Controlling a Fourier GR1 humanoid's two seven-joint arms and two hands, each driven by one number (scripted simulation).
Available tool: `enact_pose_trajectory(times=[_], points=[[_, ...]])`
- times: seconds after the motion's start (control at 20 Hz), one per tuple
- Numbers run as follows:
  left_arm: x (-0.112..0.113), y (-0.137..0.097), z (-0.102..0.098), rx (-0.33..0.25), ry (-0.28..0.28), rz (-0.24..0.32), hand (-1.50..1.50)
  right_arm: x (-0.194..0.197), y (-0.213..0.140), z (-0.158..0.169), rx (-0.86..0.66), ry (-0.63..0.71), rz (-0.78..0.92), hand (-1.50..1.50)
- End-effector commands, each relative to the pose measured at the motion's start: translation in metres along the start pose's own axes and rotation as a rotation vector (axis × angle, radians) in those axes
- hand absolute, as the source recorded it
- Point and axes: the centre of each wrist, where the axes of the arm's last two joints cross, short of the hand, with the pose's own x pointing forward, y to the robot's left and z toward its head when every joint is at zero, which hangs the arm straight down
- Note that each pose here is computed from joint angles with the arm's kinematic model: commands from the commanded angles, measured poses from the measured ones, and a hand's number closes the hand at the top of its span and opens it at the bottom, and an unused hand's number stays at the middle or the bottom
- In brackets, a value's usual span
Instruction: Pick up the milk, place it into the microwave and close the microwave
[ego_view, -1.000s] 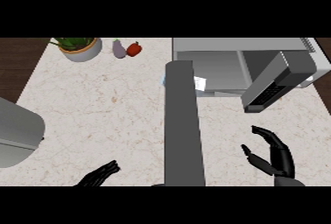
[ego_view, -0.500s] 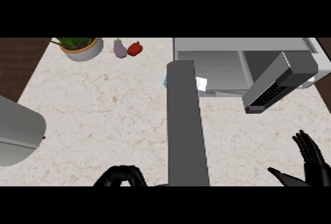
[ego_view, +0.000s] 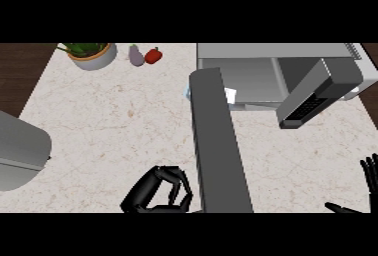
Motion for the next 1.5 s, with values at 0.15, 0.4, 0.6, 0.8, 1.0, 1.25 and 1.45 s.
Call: enact_pose_trajectory(times=[0.15,0.4,0.6,0.8,1.0,1.25,1.45], points=[[-0.009,-0.036,-0.033,-0.325,0.185,-0.064,1.5,0.006,-0.019,0.007,0.055,-0.08,-0.084,-1.5],[-0.025,-0.062,-0.04,-0.395,0.192,-0.093,1.5,0.007,-0.028,0.014,0.082,-0.094,-0.095,-1.5],[-0.018,-0.074,-0.057,-0.41,0.152,-0.103,1.5,0.01,0.006,-0.006,0.129,-0.135,-0.133,-1.5],[-0.013,-0.088,-0.058,-0.359,0.067,-0.058,1.5,0.027,-0.008,-0.029,0.189,-0.174,-0.154,-1.5],[-0.003,-0.093,-0.067,-0.306,0.03,-0.052,1.5,0.035,0.007,-0.04,0.247,-0.199,-0.173,-1.5],[0.009,-0.091,-0.085,-0.247,0.02,-0.053,-1.5,0.045,0.014,-0.052,0.267,-0.209,-0.176,-1.5],[0.018,-0.091,-0.095,-0.199,-0.009,-0.071,1.5,0.054,0.026,-0.066,0.299,-0.227,-0.195,-1.5]])
